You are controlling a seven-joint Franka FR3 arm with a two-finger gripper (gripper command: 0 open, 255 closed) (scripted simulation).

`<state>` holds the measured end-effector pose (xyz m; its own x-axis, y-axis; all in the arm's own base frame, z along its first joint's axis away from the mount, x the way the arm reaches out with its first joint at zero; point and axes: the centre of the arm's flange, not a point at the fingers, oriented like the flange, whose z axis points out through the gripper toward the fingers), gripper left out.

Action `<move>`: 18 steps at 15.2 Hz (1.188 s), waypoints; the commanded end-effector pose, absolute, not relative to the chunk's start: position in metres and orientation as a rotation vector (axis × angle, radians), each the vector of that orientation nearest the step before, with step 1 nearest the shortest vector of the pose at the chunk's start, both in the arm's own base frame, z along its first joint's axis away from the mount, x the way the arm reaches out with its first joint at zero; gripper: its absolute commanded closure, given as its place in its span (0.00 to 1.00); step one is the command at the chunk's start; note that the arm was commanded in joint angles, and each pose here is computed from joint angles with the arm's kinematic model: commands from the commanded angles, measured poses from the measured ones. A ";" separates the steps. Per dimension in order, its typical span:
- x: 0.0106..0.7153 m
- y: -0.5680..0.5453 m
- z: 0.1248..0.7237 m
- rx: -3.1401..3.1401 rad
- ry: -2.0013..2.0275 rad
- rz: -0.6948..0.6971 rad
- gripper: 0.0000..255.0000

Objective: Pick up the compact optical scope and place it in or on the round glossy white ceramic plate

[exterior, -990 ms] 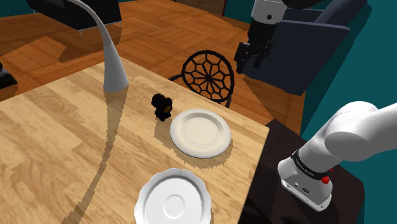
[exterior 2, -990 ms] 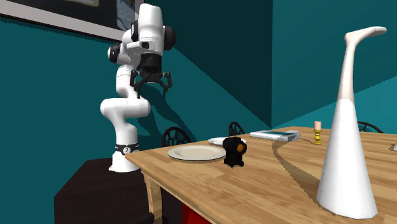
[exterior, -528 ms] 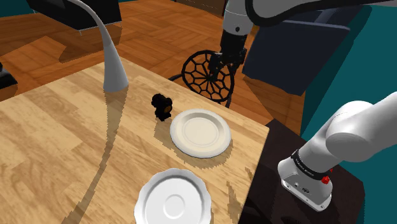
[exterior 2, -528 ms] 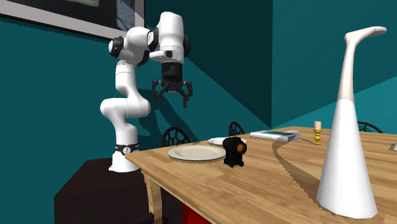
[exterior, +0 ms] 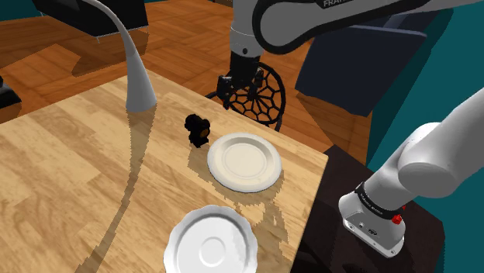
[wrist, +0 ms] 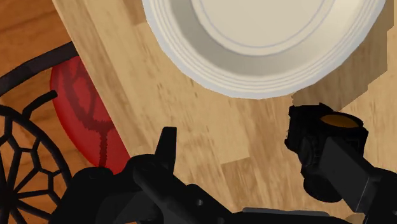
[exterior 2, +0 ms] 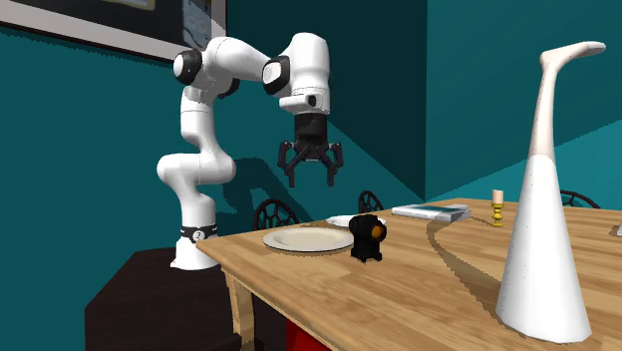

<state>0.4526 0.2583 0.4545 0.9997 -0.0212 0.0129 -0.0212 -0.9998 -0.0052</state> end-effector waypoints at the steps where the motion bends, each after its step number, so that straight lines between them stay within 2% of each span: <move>1: 0.464 0.278 0.445 -3.135 0.020 -0.033 0.00; 9: 0.508 0.364 0.409 -3.133 -0.037 -0.080 0.00; 18: 0.512 0.367 0.368 -3.133 -0.039 -0.081 0.00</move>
<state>0.5127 0.3674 0.3706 0.9984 0.0245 0.0512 0.0249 -0.9997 -0.0063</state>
